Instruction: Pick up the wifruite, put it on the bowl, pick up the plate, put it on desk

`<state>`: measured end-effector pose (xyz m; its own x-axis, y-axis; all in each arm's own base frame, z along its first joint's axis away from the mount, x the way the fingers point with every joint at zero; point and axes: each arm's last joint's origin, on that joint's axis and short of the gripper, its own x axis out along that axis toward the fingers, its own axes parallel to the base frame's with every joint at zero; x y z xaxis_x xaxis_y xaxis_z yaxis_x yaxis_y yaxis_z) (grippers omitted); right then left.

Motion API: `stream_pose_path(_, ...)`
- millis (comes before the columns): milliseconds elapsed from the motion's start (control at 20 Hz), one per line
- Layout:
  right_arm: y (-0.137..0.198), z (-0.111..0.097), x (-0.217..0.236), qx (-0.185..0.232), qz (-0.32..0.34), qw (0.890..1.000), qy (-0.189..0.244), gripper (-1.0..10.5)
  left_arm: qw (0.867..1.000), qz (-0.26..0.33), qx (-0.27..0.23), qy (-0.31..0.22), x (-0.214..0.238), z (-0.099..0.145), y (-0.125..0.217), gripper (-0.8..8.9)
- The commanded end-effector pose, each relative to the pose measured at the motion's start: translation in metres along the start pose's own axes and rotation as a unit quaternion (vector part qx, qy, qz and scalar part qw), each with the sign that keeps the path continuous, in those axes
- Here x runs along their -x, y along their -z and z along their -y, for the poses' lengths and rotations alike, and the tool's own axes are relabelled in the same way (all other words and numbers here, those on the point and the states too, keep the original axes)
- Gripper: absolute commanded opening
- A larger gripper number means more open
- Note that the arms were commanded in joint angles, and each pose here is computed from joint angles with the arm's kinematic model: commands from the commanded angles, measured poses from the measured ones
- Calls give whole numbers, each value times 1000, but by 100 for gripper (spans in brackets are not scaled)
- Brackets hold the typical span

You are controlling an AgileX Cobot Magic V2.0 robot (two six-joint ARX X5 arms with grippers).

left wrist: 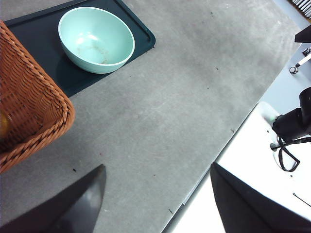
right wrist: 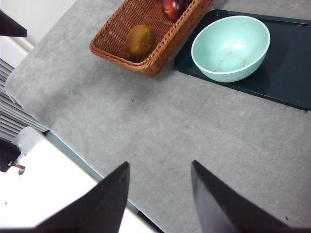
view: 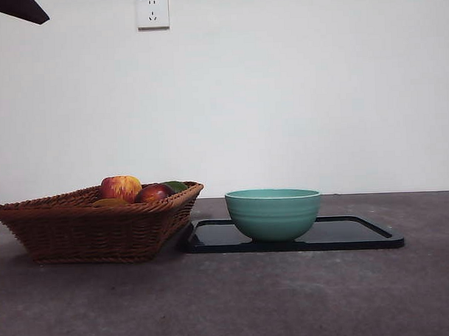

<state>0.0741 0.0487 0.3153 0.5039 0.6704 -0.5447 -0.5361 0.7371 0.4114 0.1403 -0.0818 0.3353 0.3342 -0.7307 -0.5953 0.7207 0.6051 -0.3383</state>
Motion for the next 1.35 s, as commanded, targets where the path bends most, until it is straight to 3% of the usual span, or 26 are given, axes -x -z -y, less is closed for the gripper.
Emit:
stream_pose_path(50,-4,-3,4,0,10,1000,-2,203,1000,5,-11,4,0,1,-3,343)
stream_pose_path(250,-6,0,3,-26,27,998,50,226,1000,5,-11,4,0,1,-3,343)
stream_pose_path(400,-15,2,-5,-41,37,997,57,276,1000,6,-11,4,0,1,-3,343)
stream_pose_path(550,-35,5,-24,-43,33,997,60,275,1000,5,-11,4,0,1,-3,343)
stream_pose_path(750,-71,14,-59,-35,7,995,95,275,1000,5,-11,4,0,1,-3,343)
stream_pose_path(1100,-126,47,-132,-36,-74,988,132,275,1000,5,-11,4,0,1,-3,343)
stream_pose_path(1350,-137,74,-176,-35,-109,981,156,275,1000,5,-11,4,0,1,-3,343)
